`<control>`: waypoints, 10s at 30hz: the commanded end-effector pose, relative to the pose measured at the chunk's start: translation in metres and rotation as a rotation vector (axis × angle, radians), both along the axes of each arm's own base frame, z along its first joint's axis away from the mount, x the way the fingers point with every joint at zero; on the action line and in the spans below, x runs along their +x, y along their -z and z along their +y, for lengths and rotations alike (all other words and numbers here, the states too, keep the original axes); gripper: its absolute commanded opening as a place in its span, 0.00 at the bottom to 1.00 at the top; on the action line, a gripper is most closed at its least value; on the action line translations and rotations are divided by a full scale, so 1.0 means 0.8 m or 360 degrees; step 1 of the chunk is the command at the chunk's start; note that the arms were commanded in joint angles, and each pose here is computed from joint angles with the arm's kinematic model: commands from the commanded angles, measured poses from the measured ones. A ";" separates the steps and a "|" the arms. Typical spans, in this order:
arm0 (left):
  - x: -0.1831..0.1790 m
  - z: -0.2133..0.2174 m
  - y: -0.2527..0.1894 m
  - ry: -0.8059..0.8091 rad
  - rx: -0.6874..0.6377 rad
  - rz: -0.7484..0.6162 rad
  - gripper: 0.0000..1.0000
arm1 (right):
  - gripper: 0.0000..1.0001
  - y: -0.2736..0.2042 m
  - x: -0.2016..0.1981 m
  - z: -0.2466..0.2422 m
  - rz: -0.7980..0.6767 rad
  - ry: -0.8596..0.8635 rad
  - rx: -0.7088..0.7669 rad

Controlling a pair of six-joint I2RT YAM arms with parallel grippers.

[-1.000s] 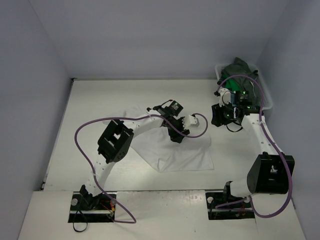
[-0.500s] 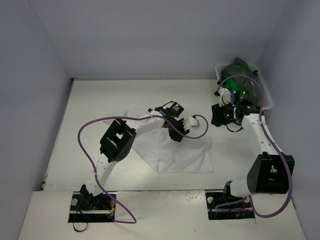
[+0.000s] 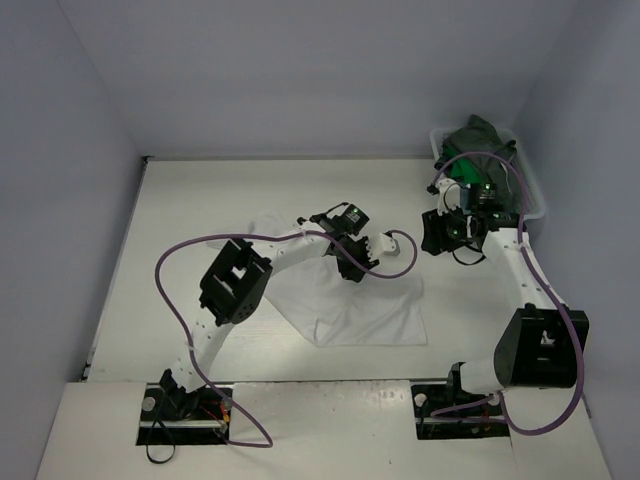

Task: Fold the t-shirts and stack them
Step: Flatten the tshirt out

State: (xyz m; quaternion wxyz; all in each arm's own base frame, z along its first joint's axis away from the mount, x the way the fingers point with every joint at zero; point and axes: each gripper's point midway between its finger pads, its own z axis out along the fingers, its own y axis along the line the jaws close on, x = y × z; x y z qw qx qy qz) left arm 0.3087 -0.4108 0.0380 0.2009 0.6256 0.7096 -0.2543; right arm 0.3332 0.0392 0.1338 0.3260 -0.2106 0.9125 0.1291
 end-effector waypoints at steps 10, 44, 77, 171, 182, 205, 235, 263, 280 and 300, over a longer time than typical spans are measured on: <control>0.025 0.017 -0.124 -0.0043 -0.0156 -0.0348 0.15 | 0.44 0.045 -0.015 0.020 0.0094 -0.0238 -0.0222; -0.005 0.025 -0.095 -0.0066 -0.0187 -0.0102 0.46 | 0.45 0.024 0.006 0.002 0.0012 -0.0168 -0.0348; -0.004 -0.002 -0.032 -0.0035 -0.0083 -0.0007 0.23 | 0.44 0.034 -0.009 -0.019 0.0029 -0.0125 -0.0164; 0.165 0.327 -0.183 -0.1279 0.0068 -0.0808 0.00 | 0.45 0.118 -0.185 0.115 -0.0048 -0.1564 -0.1309; 0.183 0.343 -0.182 -0.1331 0.0070 -0.0805 0.00 | 0.44 0.139 -0.218 0.140 0.0045 -0.1675 -0.1275; 0.158 0.351 -0.185 -0.1296 0.0012 -0.0755 0.00 | 0.41 0.147 -0.191 0.138 0.0092 -0.1542 -0.1304; 0.104 0.384 -0.314 -0.1391 -0.0303 -0.0942 0.00 | 0.00 -0.032 -0.005 0.140 -0.0529 -0.0608 -0.0904; -0.191 0.429 -0.653 -0.1249 -0.1189 -0.1768 0.00 | 0.00 -0.399 -0.098 0.074 -0.1555 -0.0013 -0.0132; -0.232 0.423 -0.727 -0.1208 -0.1460 -0.1808 0.00 | 0.00 -0.432 -0.127 0.068 -0.1668 -0.0049 -0.0039; 0.118 0.403 -0.526 -0.1355 -0.0742 -0.1536 0.00 | 0.00 -0.217 0.043 0.130 -0.1325 -0.0222 -0.0515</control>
